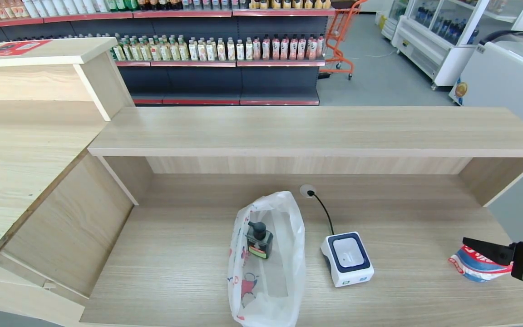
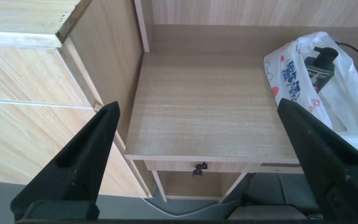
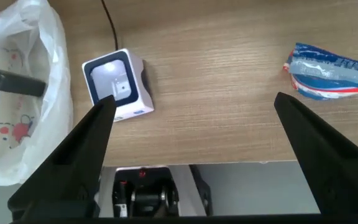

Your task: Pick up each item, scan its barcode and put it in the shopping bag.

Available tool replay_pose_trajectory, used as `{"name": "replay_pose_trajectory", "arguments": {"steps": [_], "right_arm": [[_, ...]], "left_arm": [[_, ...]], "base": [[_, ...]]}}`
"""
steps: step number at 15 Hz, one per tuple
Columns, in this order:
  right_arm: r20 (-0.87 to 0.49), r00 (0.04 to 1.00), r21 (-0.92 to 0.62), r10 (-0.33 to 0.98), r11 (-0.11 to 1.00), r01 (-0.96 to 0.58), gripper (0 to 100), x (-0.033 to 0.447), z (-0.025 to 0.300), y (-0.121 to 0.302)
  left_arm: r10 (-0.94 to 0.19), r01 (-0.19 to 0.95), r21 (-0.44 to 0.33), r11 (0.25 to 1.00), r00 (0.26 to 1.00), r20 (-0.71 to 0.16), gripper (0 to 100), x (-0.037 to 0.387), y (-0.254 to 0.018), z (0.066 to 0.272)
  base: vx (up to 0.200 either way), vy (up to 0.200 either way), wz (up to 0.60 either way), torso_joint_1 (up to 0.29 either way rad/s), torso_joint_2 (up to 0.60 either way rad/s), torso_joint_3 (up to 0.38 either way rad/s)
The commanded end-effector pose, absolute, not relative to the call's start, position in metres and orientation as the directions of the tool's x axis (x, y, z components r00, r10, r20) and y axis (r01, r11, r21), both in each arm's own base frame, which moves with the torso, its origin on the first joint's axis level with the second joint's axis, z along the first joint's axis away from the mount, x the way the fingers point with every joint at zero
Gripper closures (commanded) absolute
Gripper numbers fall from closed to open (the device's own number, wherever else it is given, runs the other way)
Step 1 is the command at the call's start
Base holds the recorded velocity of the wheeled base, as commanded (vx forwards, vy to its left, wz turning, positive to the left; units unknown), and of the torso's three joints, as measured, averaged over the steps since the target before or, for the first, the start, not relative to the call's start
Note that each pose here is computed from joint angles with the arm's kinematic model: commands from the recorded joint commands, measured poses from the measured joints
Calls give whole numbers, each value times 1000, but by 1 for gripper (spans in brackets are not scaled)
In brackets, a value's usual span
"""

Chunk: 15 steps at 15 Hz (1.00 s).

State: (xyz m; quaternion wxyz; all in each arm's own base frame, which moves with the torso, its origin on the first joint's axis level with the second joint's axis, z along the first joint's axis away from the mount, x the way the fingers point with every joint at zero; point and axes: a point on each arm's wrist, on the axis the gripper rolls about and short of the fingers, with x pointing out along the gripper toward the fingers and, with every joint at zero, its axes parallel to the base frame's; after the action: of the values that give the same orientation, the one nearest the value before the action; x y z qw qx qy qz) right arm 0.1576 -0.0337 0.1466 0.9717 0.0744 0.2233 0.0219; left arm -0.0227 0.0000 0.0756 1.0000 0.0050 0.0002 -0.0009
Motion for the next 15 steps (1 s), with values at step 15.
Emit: {"name": "replay_pose_trajectory", "arguments": {"steps": [15], "right_arm": [[-478,873,176,97,984,-13,0,127,155,-25]], "left_arm": [[0,0,3,1000,1000,0,0,-23,0,76]], "base": [[-13,-120,0,2,1,2]]}}
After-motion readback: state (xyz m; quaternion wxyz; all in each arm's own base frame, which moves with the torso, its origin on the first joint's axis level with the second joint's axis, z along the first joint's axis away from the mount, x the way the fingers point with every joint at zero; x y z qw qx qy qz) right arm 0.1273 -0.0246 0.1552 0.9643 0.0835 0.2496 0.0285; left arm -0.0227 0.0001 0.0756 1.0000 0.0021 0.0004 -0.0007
